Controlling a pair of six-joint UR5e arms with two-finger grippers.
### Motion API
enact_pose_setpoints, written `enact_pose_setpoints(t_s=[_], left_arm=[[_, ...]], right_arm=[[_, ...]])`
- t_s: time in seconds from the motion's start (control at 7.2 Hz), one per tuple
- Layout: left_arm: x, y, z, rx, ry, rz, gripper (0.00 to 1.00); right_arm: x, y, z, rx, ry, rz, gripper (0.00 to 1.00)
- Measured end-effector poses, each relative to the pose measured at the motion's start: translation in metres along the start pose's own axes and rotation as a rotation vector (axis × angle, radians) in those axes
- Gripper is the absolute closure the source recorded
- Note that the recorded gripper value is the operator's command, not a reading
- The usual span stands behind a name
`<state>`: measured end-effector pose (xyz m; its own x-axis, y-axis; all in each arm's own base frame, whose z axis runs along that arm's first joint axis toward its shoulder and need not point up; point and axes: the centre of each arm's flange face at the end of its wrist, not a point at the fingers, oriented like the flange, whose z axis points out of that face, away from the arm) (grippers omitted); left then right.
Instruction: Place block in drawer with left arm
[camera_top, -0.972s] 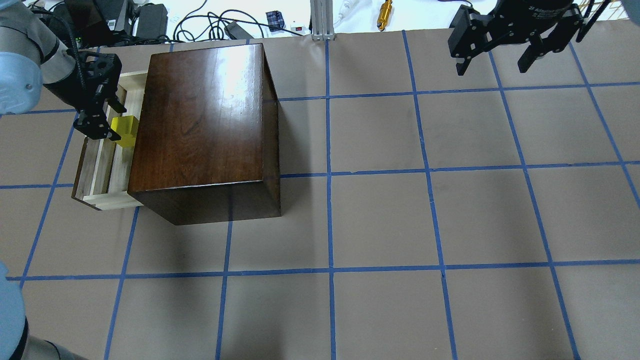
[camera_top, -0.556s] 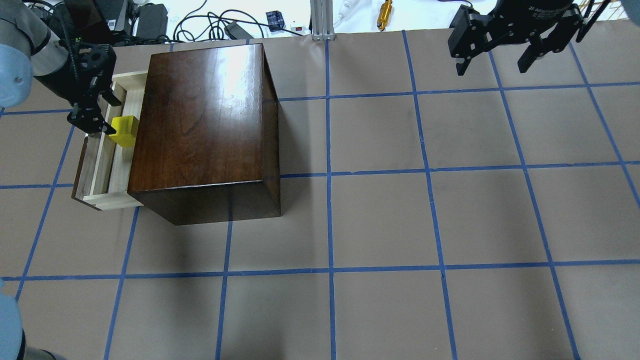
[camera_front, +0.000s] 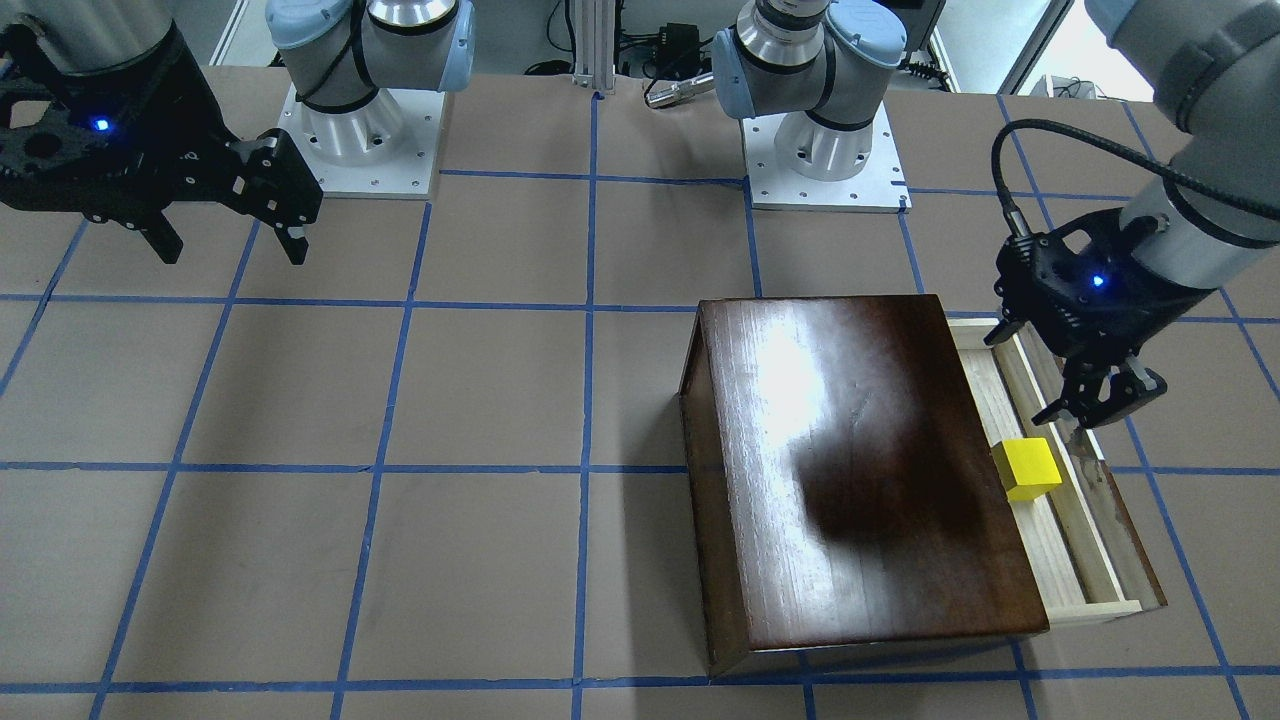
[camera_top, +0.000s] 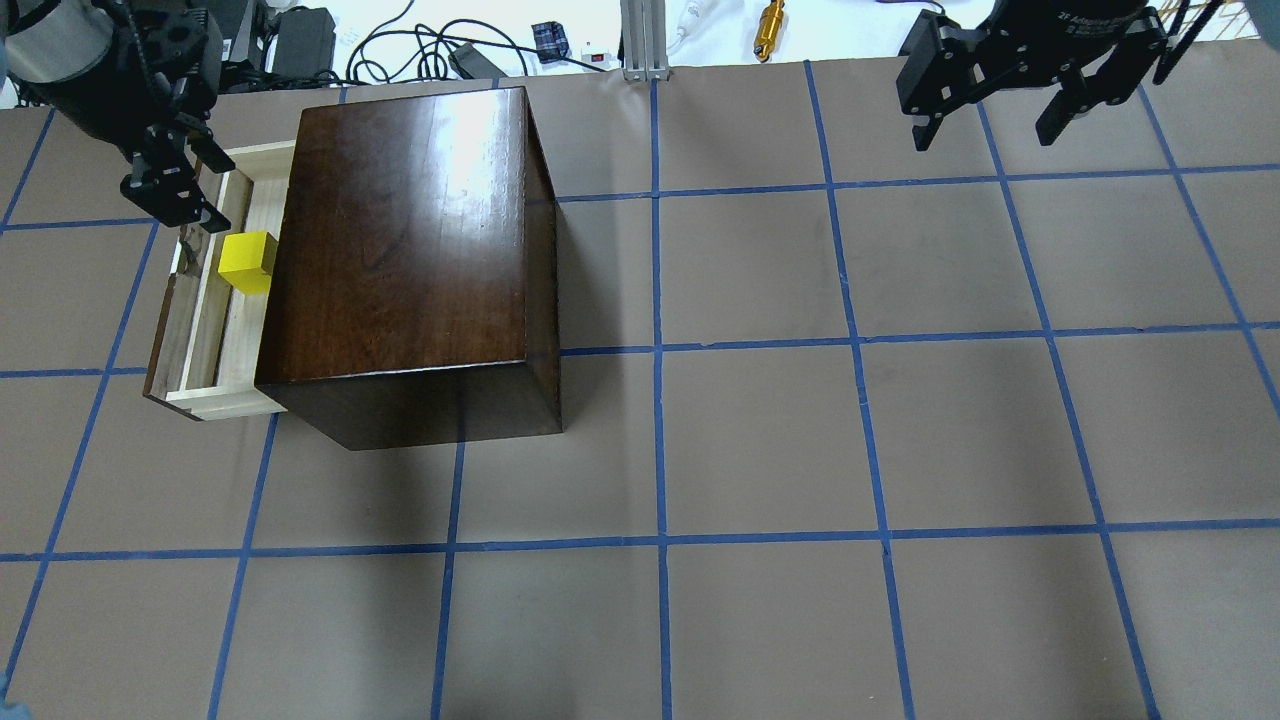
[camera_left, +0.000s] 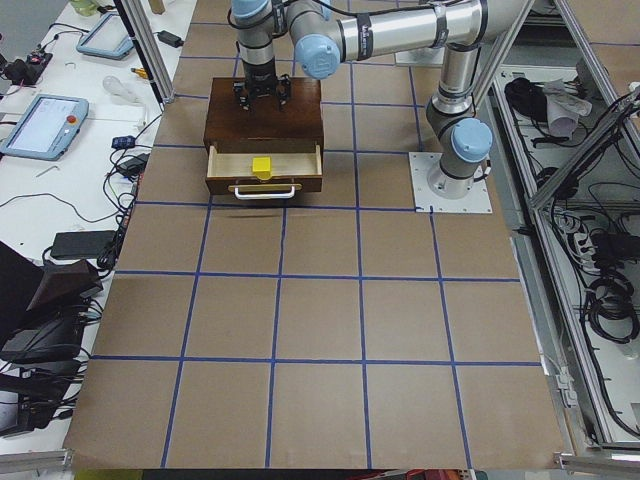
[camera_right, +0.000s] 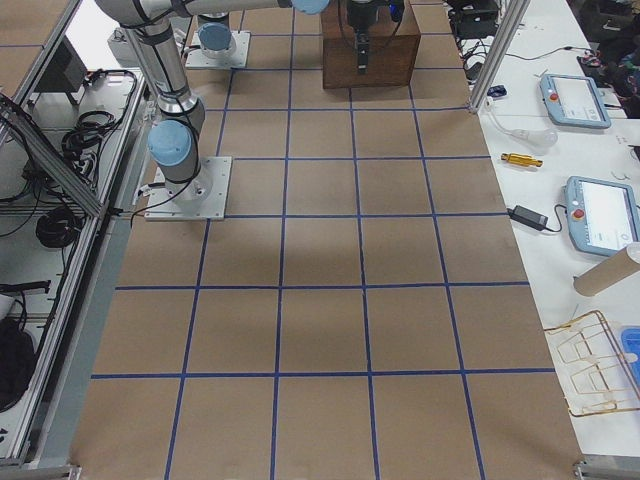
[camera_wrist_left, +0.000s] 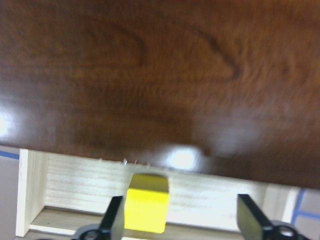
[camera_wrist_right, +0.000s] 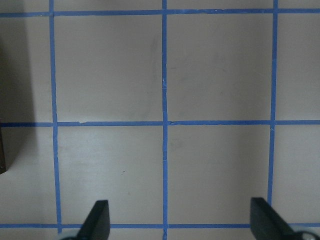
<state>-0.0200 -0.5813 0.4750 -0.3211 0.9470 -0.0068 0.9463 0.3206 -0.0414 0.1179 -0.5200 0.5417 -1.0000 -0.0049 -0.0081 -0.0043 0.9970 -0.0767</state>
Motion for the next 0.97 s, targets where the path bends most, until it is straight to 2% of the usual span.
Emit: enact_pose_setpoints(t_s=[0.28, 0.42, 0.69, 0.83, 0.97], left_arm=[[0.031, -0.042, -0.016, 0.001, -0.016, -0.225, 0.08], [0.043, -0.055, -0.02, 0.004, -0.019, -0.376, 0.06], [0.052, -0.07, -0.022, 0.016, -0.026, -0.698, 0.0], [0.055, -0.074, -0.025, 0.024, -0.033, -0.841, 0.0], [0.058, -0.076, -0.029, 0.032, -0.043, -0.94, 0.0]], right_arm=[[0.0, 0.0, 0.0, 0.0, 0.0, 0.0, 0.0], [0.0, 0.0, 0.0, 0.001, 0.0, 0.0, 0.0], [0.0, 0.0, 0.0, 0.001, 0.0, 0.0, 0.0], [0.0, 0.0, 0.0, 0.0, 0.0, 0.0, 0.0], [0.0, 0.0, 0.0, 0.0, 0.001, 0.0, 0.0]])
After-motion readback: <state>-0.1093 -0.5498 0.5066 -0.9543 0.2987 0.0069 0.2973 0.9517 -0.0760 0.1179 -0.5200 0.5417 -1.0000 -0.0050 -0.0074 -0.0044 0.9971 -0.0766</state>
